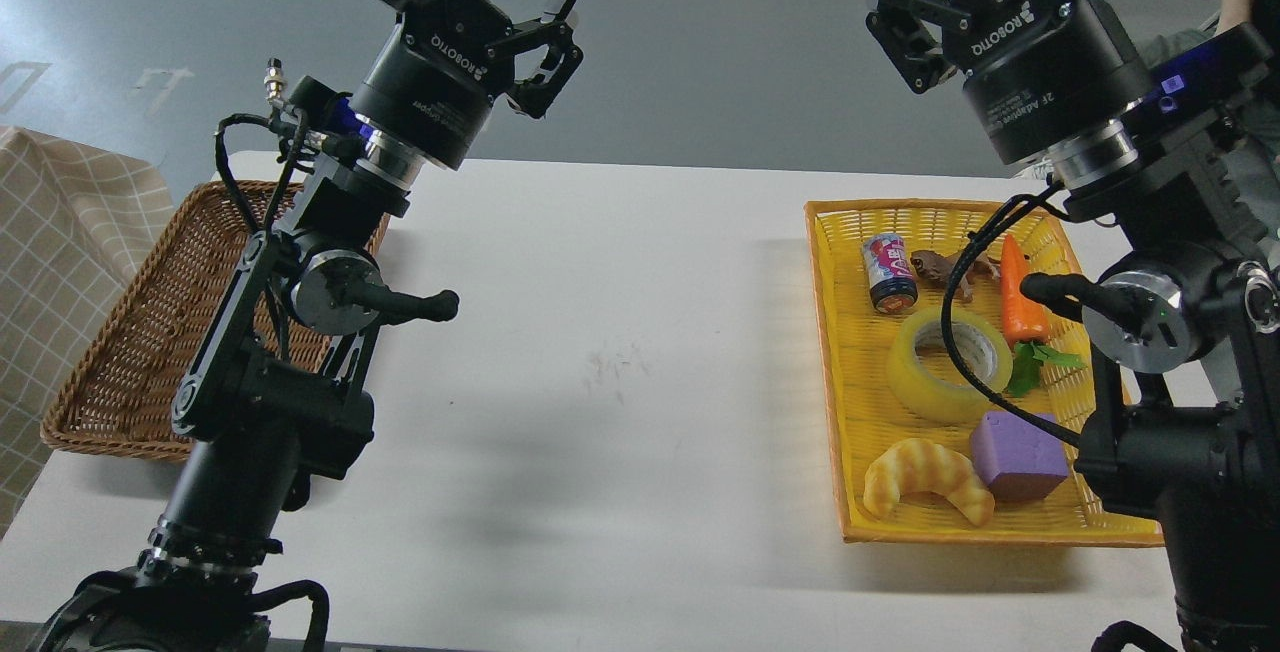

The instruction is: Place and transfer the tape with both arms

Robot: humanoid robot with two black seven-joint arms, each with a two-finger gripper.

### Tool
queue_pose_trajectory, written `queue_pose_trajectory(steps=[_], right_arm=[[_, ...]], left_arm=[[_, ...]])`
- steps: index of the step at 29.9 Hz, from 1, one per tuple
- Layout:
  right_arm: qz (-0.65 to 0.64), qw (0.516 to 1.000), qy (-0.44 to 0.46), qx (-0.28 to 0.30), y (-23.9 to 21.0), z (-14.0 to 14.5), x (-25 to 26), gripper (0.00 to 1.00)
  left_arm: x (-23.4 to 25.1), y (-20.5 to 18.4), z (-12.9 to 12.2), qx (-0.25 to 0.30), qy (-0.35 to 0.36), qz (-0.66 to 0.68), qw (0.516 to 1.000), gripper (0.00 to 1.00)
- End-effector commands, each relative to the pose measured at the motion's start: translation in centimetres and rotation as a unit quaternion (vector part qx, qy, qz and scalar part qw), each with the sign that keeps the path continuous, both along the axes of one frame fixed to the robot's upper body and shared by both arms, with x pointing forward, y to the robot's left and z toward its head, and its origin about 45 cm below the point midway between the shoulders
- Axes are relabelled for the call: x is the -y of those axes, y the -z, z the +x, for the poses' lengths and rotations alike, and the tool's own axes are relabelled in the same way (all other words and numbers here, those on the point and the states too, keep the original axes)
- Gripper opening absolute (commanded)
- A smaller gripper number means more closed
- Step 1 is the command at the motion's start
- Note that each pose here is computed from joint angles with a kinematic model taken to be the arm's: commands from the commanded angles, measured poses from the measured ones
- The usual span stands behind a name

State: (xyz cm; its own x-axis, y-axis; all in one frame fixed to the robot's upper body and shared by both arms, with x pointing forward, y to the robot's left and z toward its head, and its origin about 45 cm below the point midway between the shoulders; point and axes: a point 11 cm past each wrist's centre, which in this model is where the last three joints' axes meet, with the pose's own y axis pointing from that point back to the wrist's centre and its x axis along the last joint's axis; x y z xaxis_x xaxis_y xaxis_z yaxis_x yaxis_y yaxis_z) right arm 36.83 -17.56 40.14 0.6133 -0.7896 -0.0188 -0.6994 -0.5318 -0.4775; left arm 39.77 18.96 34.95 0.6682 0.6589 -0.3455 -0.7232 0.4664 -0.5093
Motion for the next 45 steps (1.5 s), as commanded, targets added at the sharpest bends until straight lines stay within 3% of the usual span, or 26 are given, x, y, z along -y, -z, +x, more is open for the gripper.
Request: queue_pose_trajectory(steps=[1,17,45], right_arm=[[-0.001,1.000,0.004,-0.003,0.2,0.1,0.0,1.00],[0.003,1.000,0.003,-0.018,1.8,-0.9,0.3,1.00],[0.004,1.000,0.005,-0.021,2.1,-1.2,0.6,1.00]], left_arm=[[0.4,0.2,-0.1,-0.003,0.004,0.005,1.000,0.98],[0.1,2.0,-0.3,-0.035,-0.015,0.003,0.999,0.98],[0.5,0.7,-0.5,-0.017,-0.006,-0.002,1.000,0.98]])
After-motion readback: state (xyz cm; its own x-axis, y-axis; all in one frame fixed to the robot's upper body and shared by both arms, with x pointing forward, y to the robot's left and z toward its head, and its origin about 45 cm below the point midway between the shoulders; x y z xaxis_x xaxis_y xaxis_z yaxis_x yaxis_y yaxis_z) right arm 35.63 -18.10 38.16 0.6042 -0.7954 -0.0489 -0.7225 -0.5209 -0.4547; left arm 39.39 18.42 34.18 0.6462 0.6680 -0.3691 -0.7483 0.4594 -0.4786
